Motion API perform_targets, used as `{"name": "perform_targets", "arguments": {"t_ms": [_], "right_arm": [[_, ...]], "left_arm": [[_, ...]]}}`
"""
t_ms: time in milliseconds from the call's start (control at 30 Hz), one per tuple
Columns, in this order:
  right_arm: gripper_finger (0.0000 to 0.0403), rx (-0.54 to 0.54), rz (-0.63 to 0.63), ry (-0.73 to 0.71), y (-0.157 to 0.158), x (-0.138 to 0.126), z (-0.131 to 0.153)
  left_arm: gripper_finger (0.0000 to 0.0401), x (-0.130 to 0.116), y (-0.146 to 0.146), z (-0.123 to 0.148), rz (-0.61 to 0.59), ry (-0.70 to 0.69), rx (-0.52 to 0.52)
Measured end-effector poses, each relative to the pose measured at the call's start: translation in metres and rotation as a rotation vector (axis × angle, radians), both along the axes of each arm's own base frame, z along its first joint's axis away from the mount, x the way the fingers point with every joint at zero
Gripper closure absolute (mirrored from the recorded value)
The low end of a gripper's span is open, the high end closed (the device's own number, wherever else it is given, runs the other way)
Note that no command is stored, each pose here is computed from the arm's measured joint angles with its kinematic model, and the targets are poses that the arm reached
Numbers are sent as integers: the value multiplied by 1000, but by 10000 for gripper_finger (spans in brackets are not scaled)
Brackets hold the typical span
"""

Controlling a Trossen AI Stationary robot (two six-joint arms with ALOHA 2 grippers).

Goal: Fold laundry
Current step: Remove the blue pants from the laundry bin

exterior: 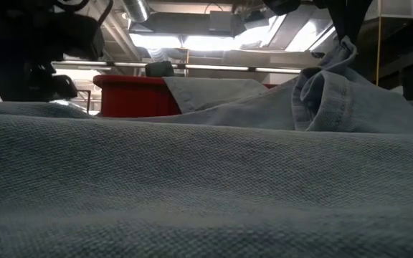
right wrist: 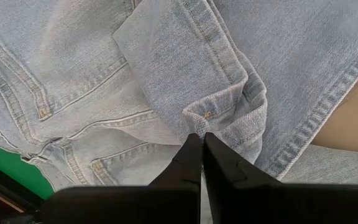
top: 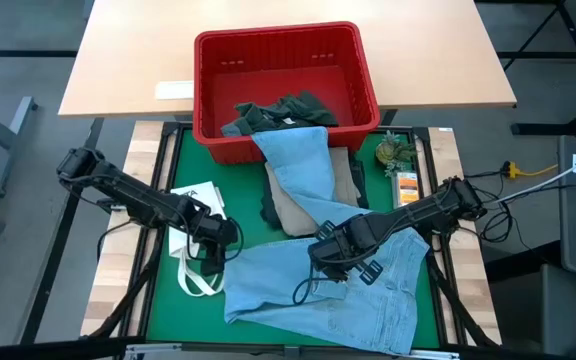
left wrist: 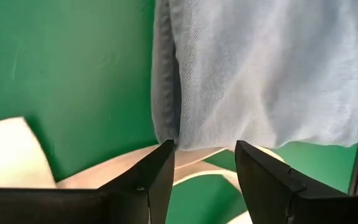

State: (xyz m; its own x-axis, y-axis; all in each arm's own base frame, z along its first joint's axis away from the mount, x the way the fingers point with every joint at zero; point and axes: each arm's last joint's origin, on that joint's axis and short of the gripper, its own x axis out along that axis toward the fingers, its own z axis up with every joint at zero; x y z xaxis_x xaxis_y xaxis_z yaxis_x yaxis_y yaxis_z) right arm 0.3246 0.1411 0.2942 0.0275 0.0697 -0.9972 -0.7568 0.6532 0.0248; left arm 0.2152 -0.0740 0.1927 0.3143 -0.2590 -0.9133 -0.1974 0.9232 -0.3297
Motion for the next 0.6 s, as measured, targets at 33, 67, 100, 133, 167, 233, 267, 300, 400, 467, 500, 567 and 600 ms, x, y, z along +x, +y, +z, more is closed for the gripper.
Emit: {"name": "perform_targets", "arguments": {"t_ms": [33, 67, 100, 133, 167, 233, 267, 300, 400, 467, 500, 567, 600], "right_arm": [[400, 0, 0, -1, 0, 0, 0], [400, 0, 0, -1, 0, 0, 0], [400, 0, 0, -1, 0, 0, 0], [400, 1, 0, -1, 0, 0, 0], [400, 1, 0, -3, 0, 0, 0], [400, 1, 0, -3, 0, 0, 0], [400, 1, 0, -4, 0, 0, 0], [400, 2, 0, -4, 0, 0, 0], [400, 2, 0, -4, 0, 0, 0], [400, 1, 0, -3, 0, 0, 0], [400, 1, 0, -4, 0, 0, 0], [400, 2, 0, -4, 0, 0, 0], [400, 1, 0, -4, 0, 0, 0]], "left_arm": [[241, 0, -1, 2, -3, -8, -3], [243, 0, -2, 5, -8, -17, -5], [244, 1, -3, 9, -12, -33, -10], [245, 3, -5, 13, -16, -52, -17], [245, 5, -7, 16, -20, -71, -25], [245, 7, -11, 22, -14, -100, -46], [246, 9, -14, 24, -2, -125, -63], [246, 12, -17, 27, 8, -163, -88], [246, 15, -26, 32, 12, -221, -130], [246, 15, -32, 34, -3, -248, -146], [246, 15, -35, 34, -9, -256, -151], [246, 14, -42, 34, 6, -277, -138], [246, 13, -45, 35, 25, -294, -117]]}}
